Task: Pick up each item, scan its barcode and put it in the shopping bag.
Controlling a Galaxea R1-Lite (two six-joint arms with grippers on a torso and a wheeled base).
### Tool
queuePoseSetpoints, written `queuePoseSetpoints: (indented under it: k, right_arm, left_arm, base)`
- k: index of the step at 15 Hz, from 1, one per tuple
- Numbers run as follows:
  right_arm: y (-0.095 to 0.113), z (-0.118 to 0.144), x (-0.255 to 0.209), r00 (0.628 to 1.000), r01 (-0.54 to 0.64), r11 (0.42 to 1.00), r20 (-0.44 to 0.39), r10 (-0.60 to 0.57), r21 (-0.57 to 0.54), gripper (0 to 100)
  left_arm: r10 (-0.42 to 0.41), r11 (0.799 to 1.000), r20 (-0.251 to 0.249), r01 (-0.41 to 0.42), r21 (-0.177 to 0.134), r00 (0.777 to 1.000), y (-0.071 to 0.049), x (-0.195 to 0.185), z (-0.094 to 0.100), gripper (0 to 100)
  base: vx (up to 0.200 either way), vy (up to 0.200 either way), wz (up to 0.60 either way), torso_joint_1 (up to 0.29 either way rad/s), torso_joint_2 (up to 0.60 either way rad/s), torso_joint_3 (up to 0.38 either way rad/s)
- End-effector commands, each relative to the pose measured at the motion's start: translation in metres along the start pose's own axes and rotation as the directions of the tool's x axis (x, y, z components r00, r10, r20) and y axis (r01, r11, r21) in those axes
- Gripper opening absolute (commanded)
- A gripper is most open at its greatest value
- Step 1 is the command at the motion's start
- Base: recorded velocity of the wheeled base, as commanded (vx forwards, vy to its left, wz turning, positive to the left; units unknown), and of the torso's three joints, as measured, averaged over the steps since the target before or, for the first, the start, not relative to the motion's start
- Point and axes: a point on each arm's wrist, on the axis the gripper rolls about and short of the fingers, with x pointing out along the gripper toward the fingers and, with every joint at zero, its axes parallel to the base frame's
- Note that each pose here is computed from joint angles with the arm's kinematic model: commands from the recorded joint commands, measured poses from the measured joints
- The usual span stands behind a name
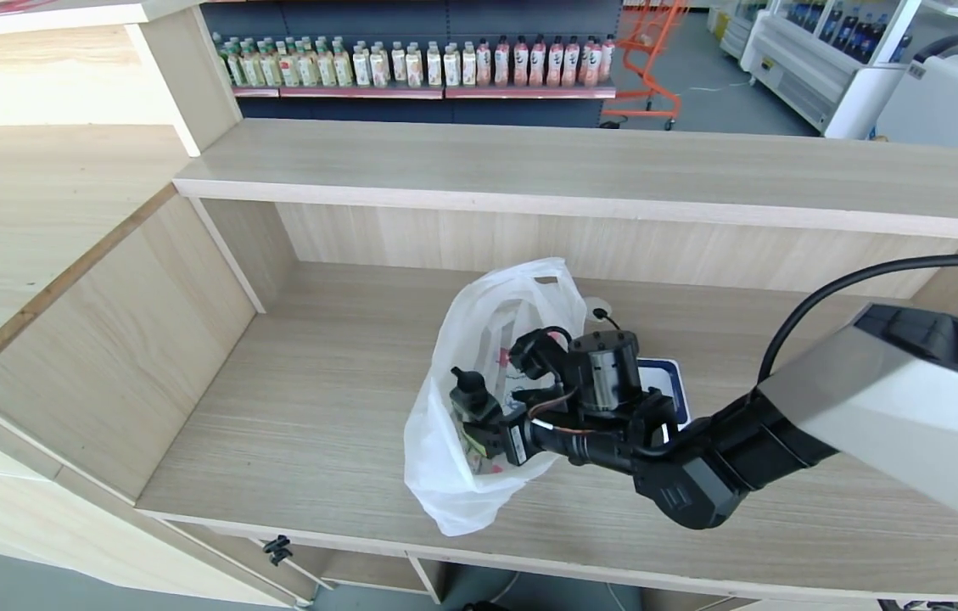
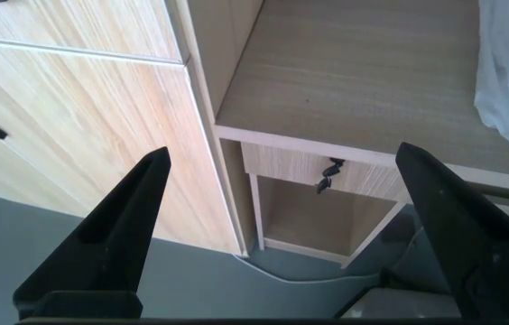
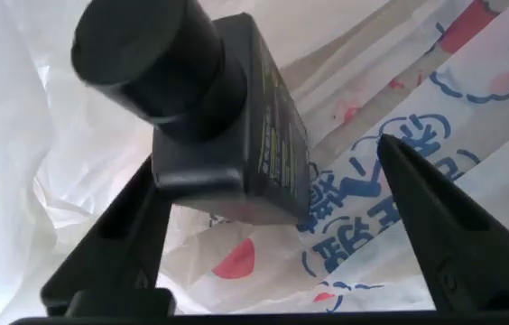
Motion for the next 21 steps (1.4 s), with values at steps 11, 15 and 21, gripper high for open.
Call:
queuePoseSetpoints:
  k: [11,15,21]
  right_arm:
    - [-0.022,0.079,-0.177,0.969,-0.016,0.92,0.233,-0.082,0.391,100]
    - [-0.033,0.056,-0.208,0.975,0.078,0.902,0.157,-0.158,0.425,100]
    - [-0.031,0.036,-0.218,0.979,0.107,0.891,0.109,-0.172,0.44,100]
  left_arm:
    - [0.001,1.0,0.0,-0.001,0.001,1.0,0.0,0.0,0.0,100]
    - [0.001,1.0,0.0,-0.001,-0.001,1.0,0.0,0.0,0.0,100]
    - [0.001,1.0,0.0,-0.001,-0.001,1.0,0.0,0.0,0.0,100]
  base:
    - [0.0,0.0,0.0,0.0,0.0,0.0]
    - [0.0,0.0,0.0,0.0,0.0,0.0]
    - [-0.033,0.0,0.0,0.0,0.0,0.0]
